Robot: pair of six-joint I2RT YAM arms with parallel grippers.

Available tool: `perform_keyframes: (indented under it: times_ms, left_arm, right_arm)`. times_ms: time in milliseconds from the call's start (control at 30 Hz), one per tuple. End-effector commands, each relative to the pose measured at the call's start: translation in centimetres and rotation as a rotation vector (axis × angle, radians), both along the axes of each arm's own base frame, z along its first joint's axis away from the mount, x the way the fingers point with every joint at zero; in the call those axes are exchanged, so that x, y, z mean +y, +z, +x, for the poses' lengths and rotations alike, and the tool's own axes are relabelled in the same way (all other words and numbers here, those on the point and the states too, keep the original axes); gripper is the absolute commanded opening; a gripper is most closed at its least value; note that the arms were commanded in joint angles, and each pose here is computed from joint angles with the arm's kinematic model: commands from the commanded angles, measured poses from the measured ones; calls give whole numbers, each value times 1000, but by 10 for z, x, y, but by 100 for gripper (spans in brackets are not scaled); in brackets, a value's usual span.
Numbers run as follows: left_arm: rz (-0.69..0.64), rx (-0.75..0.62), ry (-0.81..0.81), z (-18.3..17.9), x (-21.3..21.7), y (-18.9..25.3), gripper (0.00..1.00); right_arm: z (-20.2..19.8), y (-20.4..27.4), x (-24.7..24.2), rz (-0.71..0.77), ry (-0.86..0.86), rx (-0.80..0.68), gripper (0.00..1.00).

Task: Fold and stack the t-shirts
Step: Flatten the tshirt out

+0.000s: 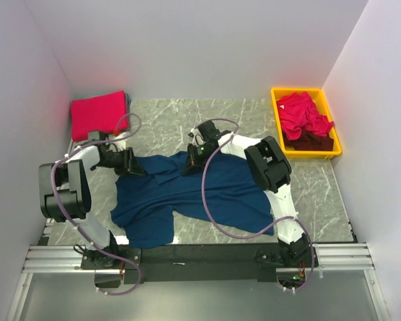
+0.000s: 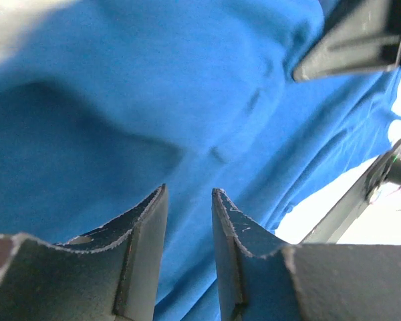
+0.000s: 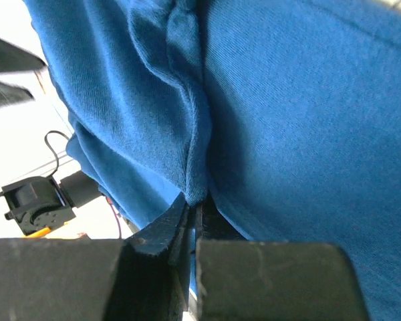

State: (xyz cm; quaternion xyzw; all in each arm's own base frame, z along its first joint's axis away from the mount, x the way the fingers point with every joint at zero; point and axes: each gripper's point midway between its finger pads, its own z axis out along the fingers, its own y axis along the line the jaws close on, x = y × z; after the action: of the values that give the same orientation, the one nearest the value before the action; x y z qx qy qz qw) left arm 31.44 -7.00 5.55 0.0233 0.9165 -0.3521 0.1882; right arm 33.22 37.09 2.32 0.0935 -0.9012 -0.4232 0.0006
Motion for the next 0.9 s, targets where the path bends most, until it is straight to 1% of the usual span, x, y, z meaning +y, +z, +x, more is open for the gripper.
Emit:
perform_keyframes:
  times_ms: [0, 100, 133, 200, 267, 367, 567, 733, 833, 867]
  left_arm:
    - [15, -41, -99, -2, -29, 11, 38]
    - [47, 1, -98, -7, -42, 0, 45]
    - [38, 21, -69, -4, -42, -1, 51]
    - [42, 51, -39, -3, -41, -9, 57]
    - [36, 66, -22, -1, -42, -13, 58]
    - [41, 71, -46, 2, -54, -17, 57]
    - [16, 86, -76, 3, -69, -22, 52]
    - [23, 96, -81, 1, -74, -28, 52]
    - [24, 100, -79, 5, -74, -27, 47]
    - [26, 101, -78, 5, -73, -27, 41]
  right_arm:
    - [9, 11, 4, 24, 10, -38, 0]
    - [9, 11, 3, 25, 7, -38, 0]
    - [8, 11, 3, 24, 10, -37, 0]
    - [10, 14, 3, 27, 7, -44, 0]
    - [11, 17, 4, 32, 5, -48, 0]
    - [12, 19, 5, 37, 5, -48, 0]
    - [11, 18, 6, 40, 5, -37, 0]
    - [10, 17, 5, 40, 7, -36, 0]
    - [10, 17, 5, 41, 4, -32, 0]
    - [10, 17, 5, 40, 4, -30, 0]
